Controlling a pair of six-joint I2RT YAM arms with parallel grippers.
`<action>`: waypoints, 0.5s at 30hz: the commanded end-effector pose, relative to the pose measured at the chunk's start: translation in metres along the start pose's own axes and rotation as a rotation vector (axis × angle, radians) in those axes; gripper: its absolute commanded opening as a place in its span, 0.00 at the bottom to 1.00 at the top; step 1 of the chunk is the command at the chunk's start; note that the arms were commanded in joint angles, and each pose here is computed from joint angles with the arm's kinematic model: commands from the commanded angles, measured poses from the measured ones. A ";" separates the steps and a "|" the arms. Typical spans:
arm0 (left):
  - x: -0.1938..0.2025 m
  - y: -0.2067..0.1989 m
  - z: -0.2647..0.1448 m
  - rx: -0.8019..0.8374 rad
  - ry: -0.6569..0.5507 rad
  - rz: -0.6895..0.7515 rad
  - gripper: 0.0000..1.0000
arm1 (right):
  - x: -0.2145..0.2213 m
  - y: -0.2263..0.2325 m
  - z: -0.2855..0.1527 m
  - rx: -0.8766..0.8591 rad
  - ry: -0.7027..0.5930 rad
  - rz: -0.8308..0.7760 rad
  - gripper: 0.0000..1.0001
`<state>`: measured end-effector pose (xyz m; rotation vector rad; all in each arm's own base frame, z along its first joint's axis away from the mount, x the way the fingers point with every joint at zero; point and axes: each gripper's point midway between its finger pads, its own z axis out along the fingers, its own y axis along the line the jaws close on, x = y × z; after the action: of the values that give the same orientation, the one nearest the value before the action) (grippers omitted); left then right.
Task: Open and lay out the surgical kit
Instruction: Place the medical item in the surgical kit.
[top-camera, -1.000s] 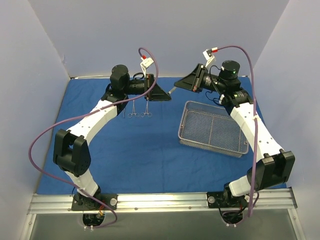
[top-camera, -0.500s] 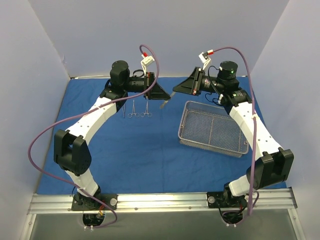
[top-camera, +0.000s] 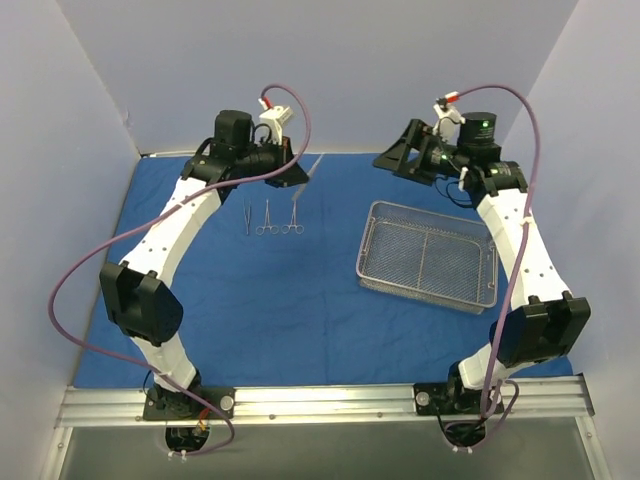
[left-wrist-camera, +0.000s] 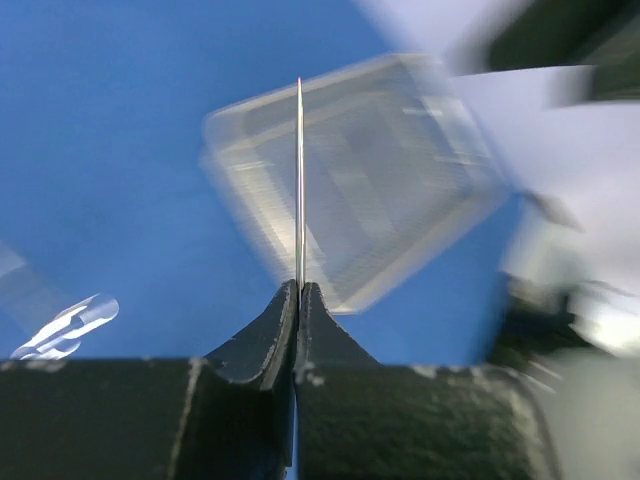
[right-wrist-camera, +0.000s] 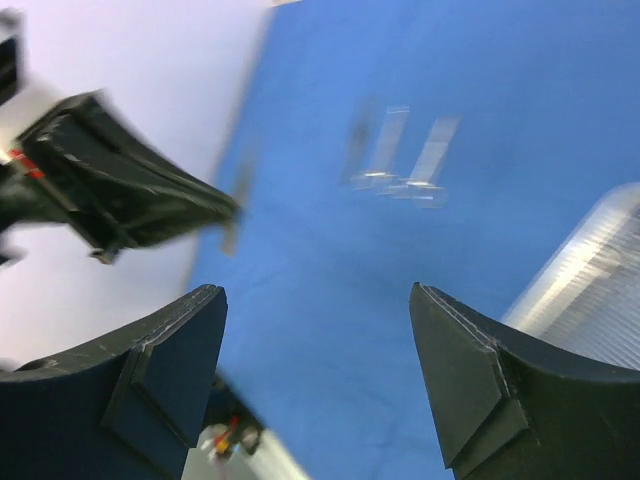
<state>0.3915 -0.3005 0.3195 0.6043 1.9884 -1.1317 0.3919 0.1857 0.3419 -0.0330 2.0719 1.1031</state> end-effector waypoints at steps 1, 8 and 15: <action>0.027 0.112 -0.043 -0.535 0.110 0.058 0.02 | 0.003 -0.051 -0.030 0.242 0.002 0.020 0.75; 0.055 0.218 -0.094 -0.872 0.054 -0.039 0.02 | 0.023 -0.094 -0.062 0.355 0.004 0.093 0.75; 0.095 0.296 -0.115 -1.002 0.071 -0.197 0.02 | 0.036 -0.105 -0.073 0.376 -0.003 0.151 0.75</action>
<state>0.4749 -0.0688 0.1316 0.0018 2.4343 -0.1673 0.3673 0.0840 0.2594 0.3236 2.3063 0.7975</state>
